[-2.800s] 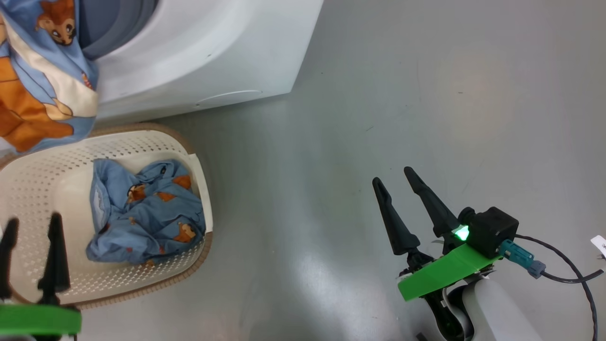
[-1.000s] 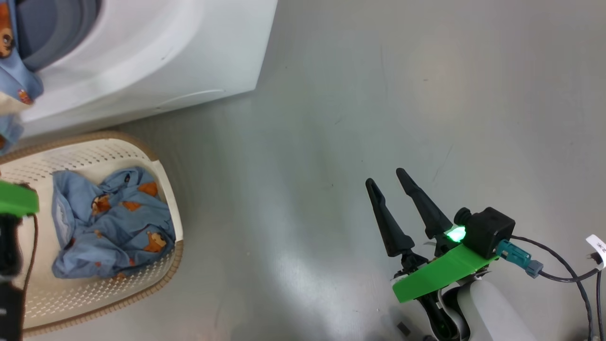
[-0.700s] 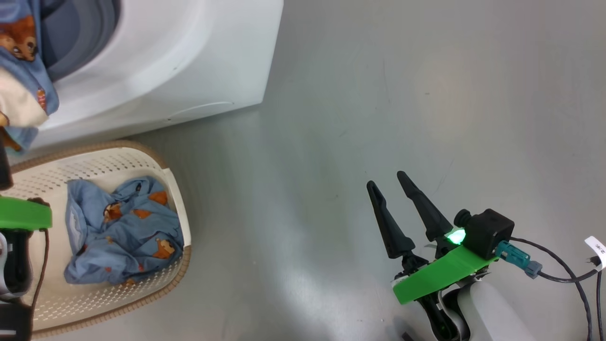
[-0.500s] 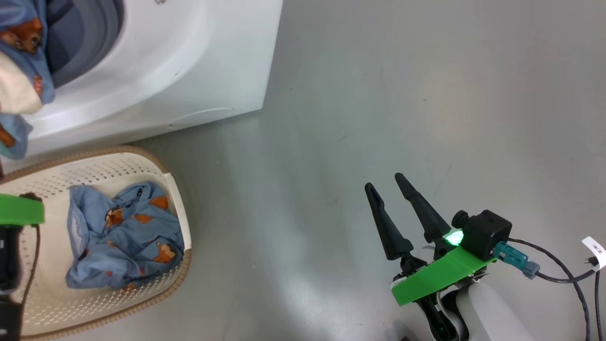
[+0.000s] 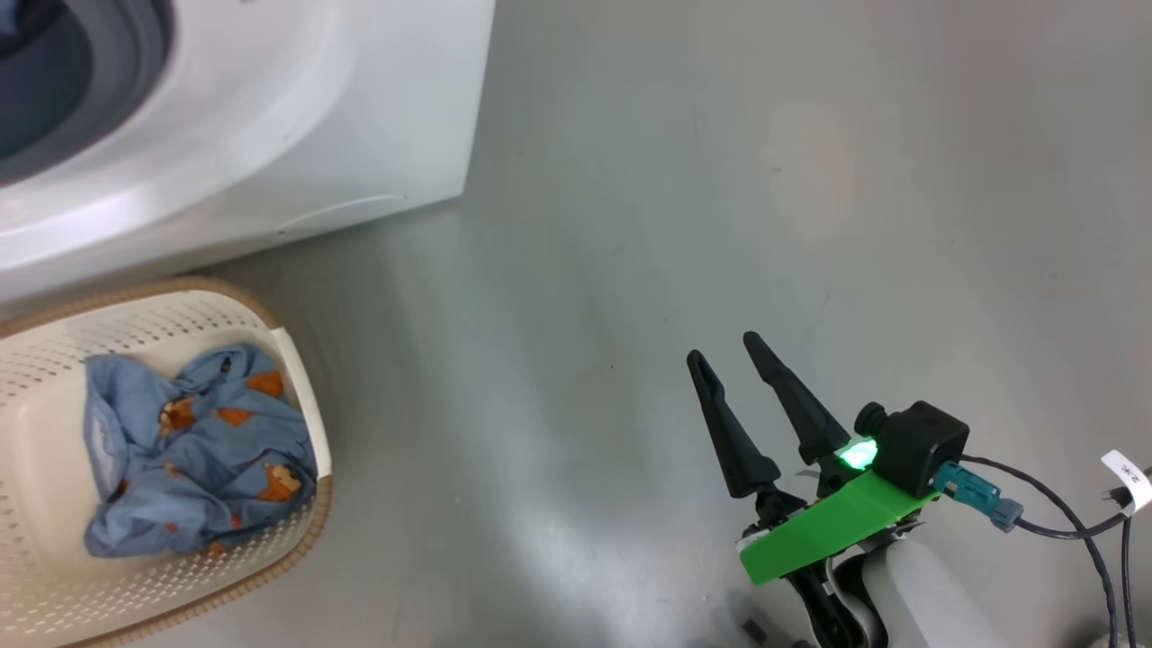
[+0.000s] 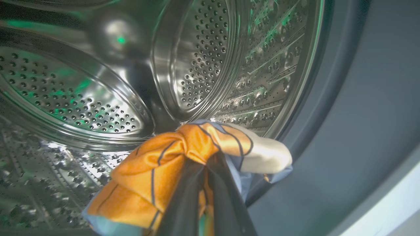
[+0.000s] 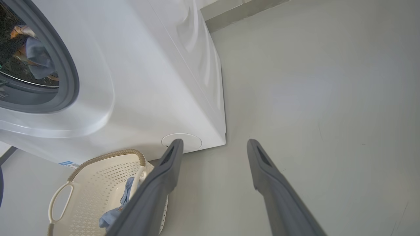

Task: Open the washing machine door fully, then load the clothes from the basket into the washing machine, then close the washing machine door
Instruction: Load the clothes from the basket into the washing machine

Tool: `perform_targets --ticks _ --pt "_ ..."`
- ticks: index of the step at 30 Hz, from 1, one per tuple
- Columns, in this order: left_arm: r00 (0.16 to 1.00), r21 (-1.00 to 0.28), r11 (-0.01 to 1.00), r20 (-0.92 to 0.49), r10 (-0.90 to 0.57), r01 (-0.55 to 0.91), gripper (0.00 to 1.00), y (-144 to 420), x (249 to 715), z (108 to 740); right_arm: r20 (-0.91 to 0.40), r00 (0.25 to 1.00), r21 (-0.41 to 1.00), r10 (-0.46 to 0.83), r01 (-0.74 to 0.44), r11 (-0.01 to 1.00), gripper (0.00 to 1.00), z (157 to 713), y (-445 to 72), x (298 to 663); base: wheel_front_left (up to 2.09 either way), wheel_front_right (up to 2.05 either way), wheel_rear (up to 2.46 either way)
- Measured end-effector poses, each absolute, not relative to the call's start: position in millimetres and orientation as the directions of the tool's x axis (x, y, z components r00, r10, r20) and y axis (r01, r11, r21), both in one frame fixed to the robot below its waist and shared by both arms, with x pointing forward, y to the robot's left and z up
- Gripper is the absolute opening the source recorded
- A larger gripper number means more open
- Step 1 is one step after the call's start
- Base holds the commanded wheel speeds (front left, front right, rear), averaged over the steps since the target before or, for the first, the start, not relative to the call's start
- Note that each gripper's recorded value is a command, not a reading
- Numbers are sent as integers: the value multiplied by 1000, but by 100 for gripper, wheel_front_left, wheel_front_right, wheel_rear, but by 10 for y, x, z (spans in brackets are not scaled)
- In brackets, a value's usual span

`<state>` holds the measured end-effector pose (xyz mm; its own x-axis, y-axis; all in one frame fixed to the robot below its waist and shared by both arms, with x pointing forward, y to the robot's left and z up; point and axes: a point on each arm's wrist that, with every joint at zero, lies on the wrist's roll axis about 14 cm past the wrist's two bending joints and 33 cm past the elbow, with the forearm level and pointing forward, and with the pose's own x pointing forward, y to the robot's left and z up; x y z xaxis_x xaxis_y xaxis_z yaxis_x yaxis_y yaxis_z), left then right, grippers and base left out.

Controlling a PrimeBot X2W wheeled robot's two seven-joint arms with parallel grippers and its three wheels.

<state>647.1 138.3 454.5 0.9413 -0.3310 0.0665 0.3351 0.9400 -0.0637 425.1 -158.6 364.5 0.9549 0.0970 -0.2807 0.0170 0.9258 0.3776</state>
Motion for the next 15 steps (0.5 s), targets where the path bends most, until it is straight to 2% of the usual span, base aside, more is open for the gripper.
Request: perform_targets --ticks 12,15 --pt "947 -102 942 36 -319 321 0 1306 7075 4471 -335 938 383 83 55 922 100 3427 -1626 4213 0 0 0" --pt "945 -76 942 34 -325 326 0 1317 7200 4432 -356 930 390 88 62 919 100 3346 -1606 4194 0 0 0"
